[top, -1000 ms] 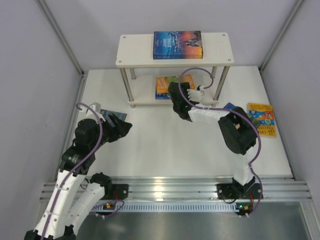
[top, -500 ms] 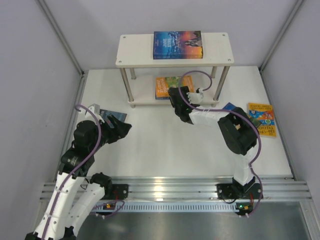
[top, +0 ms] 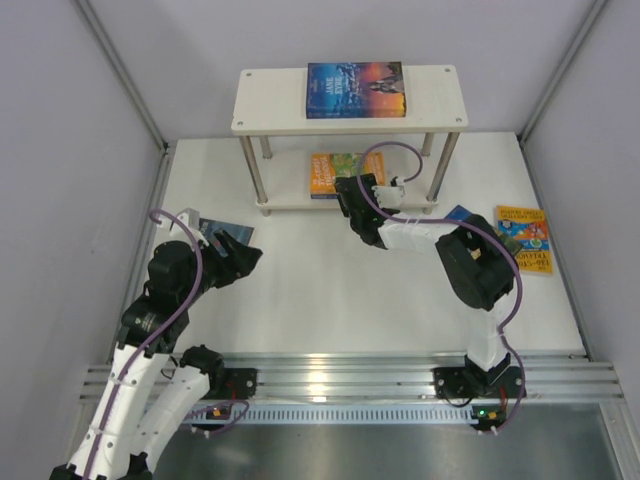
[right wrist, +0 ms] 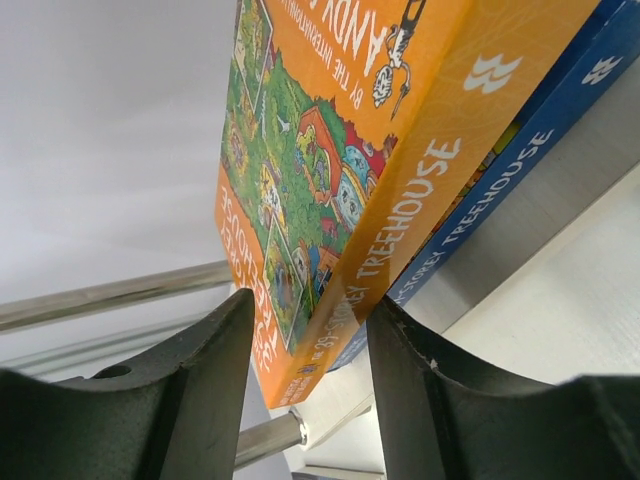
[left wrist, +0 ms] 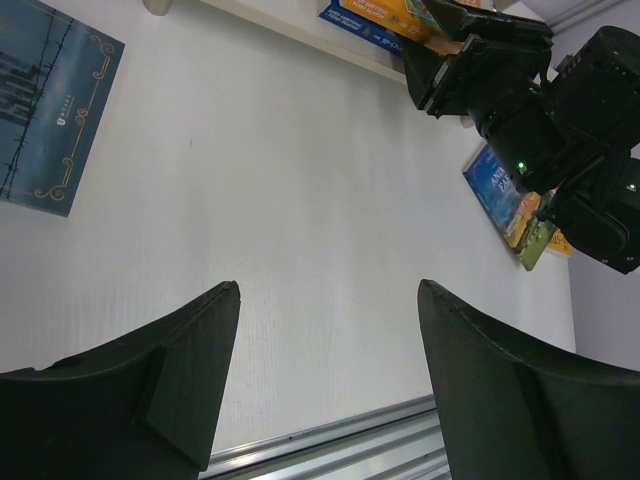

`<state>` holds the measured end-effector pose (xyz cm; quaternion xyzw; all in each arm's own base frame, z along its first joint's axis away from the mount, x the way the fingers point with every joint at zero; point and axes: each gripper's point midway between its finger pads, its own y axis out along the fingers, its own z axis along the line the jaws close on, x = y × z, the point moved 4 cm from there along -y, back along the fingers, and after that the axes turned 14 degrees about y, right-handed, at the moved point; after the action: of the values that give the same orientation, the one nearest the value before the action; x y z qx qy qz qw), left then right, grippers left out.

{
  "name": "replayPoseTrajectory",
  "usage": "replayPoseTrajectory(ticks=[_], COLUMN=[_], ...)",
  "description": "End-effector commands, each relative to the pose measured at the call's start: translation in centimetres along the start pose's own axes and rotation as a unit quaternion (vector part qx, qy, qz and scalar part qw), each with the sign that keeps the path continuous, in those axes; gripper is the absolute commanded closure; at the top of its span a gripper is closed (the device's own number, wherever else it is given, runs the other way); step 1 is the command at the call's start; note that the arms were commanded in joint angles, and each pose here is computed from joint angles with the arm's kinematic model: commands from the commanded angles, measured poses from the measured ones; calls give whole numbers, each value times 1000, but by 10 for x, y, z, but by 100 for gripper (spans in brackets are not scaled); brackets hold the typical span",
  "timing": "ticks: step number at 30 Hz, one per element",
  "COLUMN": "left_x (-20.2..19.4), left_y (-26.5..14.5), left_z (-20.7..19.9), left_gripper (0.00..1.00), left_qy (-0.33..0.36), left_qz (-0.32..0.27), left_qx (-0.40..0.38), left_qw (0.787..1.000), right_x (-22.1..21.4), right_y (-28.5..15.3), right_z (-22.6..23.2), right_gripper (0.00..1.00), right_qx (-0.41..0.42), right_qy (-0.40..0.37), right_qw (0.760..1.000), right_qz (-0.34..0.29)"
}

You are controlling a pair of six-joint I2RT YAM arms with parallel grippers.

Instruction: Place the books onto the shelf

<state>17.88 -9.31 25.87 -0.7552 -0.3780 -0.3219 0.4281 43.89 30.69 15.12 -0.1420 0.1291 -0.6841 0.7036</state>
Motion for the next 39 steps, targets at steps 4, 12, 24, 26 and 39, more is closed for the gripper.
replayPoseTrajectory(ticks=[4, 12, 24, 26, 39], left_x=[11, 9, 6, 6, 5], left_y=[-7, -7, -8, -8, -9], left_z=[-2, -1, 2, 2, 2], left_gripper=[23, 23, 24, 24, 24], left_qy=[6, 0, -2, -1, -4], left_qz=[-22, -21, -23, -22, -25], left_qx=[4, 4, 10, 10, 8], left_qw=[1000, 1000, 1000, 1000, 1000], right_x=[-1, -1, 1, 1, 6], right_y=[-21, -26, -27, -29, -34], right_z=[34, 30, 26, 27, 31], right_gripper=[51, 54, 60, 57, 60], right_qx=[36, 29, 31, 35, 42], right_qy=[25, 7, 9, 11, 16], right_qw=[999, 999, 999, 999, 998], right_qz=[22, 36, 39, 40, 38])
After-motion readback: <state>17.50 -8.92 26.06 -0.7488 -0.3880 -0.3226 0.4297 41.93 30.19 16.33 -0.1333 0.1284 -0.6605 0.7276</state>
